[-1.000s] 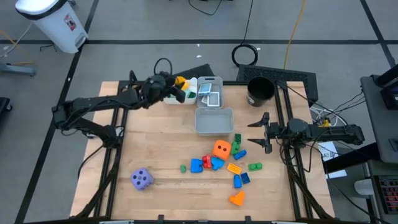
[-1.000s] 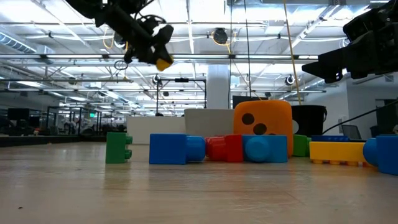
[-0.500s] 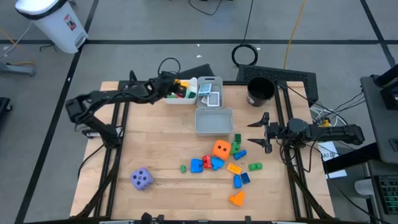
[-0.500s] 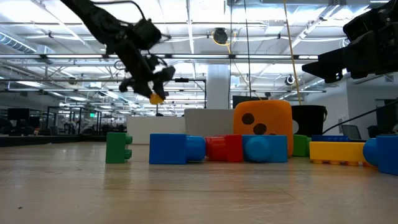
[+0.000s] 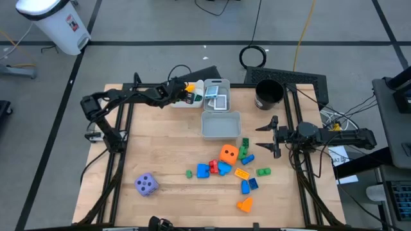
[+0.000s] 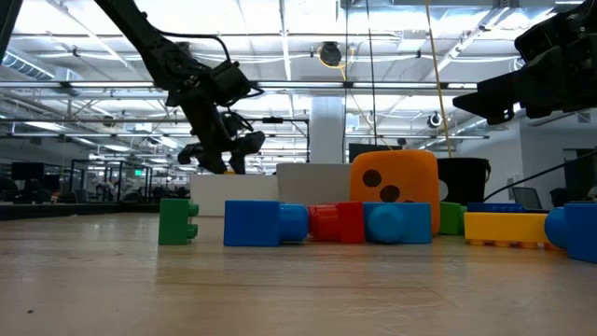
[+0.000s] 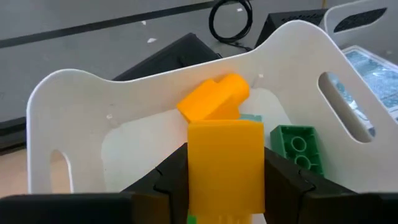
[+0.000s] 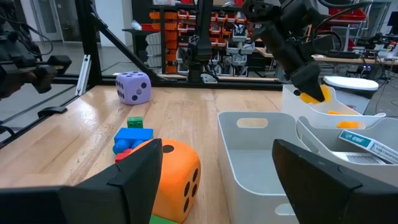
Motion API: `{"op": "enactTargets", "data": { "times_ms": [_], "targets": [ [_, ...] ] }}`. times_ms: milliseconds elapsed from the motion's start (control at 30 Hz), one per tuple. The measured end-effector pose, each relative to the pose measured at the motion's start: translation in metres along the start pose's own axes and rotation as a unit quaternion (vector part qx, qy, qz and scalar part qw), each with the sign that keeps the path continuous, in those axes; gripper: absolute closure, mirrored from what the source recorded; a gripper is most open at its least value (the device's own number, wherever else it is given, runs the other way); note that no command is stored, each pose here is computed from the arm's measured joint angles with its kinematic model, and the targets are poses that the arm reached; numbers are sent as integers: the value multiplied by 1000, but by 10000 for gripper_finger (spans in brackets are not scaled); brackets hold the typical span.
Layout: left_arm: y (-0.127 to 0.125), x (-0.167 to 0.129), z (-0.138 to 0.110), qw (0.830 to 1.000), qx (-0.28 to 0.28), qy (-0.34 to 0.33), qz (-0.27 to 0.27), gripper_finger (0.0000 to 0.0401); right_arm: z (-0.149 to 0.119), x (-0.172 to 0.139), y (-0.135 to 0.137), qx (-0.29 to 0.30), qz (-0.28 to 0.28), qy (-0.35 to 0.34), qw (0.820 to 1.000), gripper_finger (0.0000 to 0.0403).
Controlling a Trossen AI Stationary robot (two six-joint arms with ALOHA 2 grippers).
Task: Pick & Place Toys
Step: Put the yellow game piece into the white bin, then put the green game piece into the white bin
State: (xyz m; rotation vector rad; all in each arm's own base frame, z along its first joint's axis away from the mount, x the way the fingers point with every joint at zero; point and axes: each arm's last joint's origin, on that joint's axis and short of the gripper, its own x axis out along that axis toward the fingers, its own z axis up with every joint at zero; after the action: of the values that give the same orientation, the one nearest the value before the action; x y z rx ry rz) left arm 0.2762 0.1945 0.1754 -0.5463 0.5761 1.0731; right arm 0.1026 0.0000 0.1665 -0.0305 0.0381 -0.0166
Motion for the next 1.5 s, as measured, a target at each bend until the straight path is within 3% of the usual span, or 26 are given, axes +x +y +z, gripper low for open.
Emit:
{"op": "enactTargets", "data": {
  "times_ms": [233, 367, 533, 767, 967, 1067, 1200, 1333, 1400, 1500],
  "targets": [
    [0, 0, -1, 1000, 6, 8, -5, 153, 0, 0, 0, 0, 0, 0, 1000, 124],
    [-3, -11, 5, 997, 25, 19, -69, 106, 0, 0, 0, 0, 0, 0, 1000, 124],
    [-8, -46, 16, 987, 28, 26, -158, 71, 0, 0, 0, 0, 0, 0, 1000, 124],
    [-50, -106, 11, 966, 96, -69, -230, 57, 0, 0, 0, 0, 0, 0, 1000, 124],
    [-90, -141, -9, 927, 181, -141, -298, 57, 0, 0, 0, 1, 0, -1, 1000, 124],
    [-100, -151, -23, 905, 237, -155, -318, 57, 2, 0, 0, 33, 0, -11, 999, 124],
    [-97, -146, -51, 898, 265, -133, -326, 57, 9, 0, 0, 107, 4, -45, 993, 124],
    [-84, -137, -62, 909, 260, -120, -302, 57, 10, 0, 0, 169, 6, -51, 984, 124],
    [-78, -135, -64, 912, 252, -113, -304, 57, 9, 0, -1, 186, -8, -50, 981, 124],
    [-67, -132, -77, 901, 258, -96, -335, 57, 10, 0, -1, 193, -2, -51, 980, 124]
  ]
}}
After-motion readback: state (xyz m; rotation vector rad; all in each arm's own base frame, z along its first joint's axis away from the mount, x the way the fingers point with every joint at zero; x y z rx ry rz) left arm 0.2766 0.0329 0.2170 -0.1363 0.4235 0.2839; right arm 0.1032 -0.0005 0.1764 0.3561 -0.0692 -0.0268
